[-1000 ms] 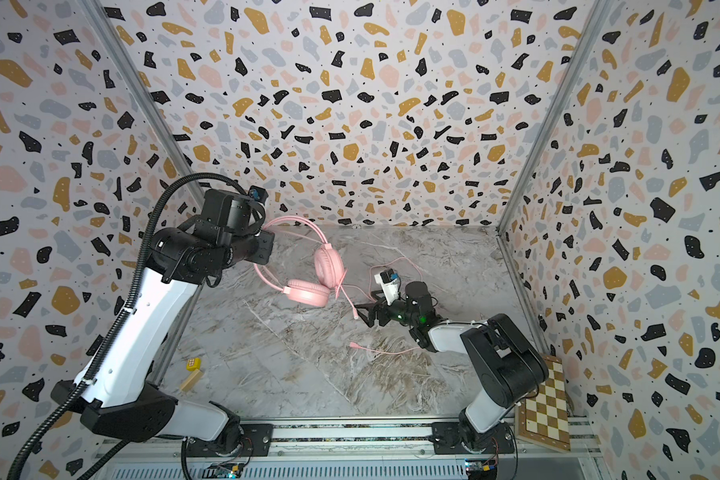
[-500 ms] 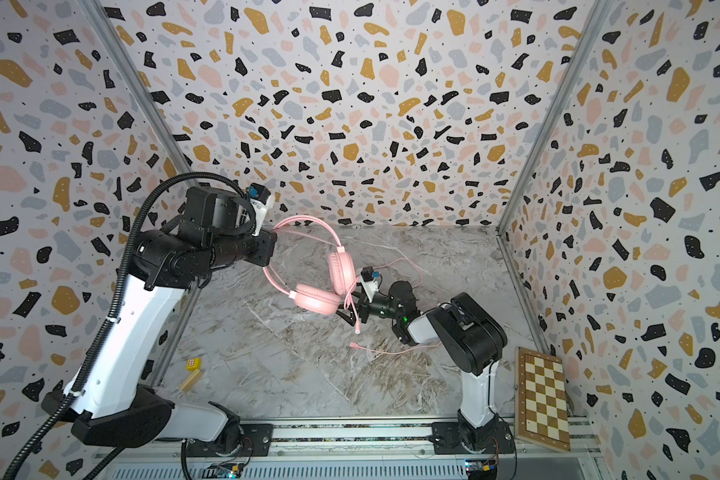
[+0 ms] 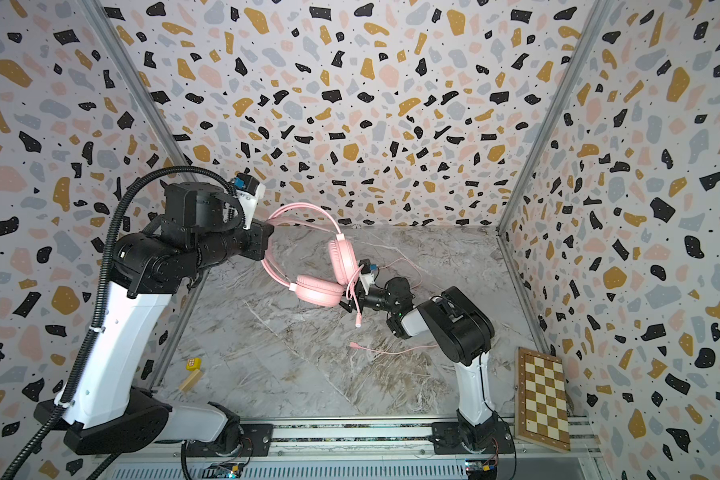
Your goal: Wrap the headphones
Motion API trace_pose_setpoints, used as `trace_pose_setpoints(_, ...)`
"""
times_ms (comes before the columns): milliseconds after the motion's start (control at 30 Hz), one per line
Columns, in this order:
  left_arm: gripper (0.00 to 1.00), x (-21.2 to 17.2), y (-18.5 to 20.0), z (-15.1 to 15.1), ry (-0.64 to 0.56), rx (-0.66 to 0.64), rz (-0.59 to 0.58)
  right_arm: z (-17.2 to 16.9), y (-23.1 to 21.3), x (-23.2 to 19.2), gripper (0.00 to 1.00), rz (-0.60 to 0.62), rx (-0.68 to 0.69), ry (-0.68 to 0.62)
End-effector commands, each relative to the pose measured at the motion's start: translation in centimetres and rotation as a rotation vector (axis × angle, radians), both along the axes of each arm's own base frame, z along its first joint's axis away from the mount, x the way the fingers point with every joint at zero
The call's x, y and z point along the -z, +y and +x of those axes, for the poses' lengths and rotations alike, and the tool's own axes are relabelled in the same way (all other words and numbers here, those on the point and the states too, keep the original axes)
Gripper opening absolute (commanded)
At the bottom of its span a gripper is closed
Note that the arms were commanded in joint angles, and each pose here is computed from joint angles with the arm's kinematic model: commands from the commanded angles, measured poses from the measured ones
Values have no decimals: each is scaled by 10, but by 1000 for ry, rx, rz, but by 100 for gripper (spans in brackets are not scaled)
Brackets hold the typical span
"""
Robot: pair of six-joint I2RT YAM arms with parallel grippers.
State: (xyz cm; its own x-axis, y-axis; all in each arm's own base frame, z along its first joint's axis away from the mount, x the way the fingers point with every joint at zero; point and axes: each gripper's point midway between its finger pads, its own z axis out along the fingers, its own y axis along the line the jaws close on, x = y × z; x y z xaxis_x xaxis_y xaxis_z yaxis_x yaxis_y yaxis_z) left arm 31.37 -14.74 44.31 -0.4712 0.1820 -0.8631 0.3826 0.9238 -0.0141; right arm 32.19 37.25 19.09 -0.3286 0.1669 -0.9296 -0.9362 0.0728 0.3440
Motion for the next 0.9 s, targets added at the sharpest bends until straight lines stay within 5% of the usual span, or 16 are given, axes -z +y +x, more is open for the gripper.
trace_pose_setpoints(0, 0, -45, 8, -4, -147, -40, -79, 0, -6, -19, 27, 39, -30, -40)
trace_pose_setpoints(300, 0, -27, 52, 9, -188, -273, 49, 12, -63, -18, 6, 32, 56, 40)
trace_pose_setpoints(600, 0, 3, 98, 19, -201, -551, 181, 6, -119, -51, 5, -70, 245, 13)
trace_pose_setpoints(867, 0, 41, 104, 25, -187, -659, 110, -33, -111, -114, 5, -181, 304, -118)
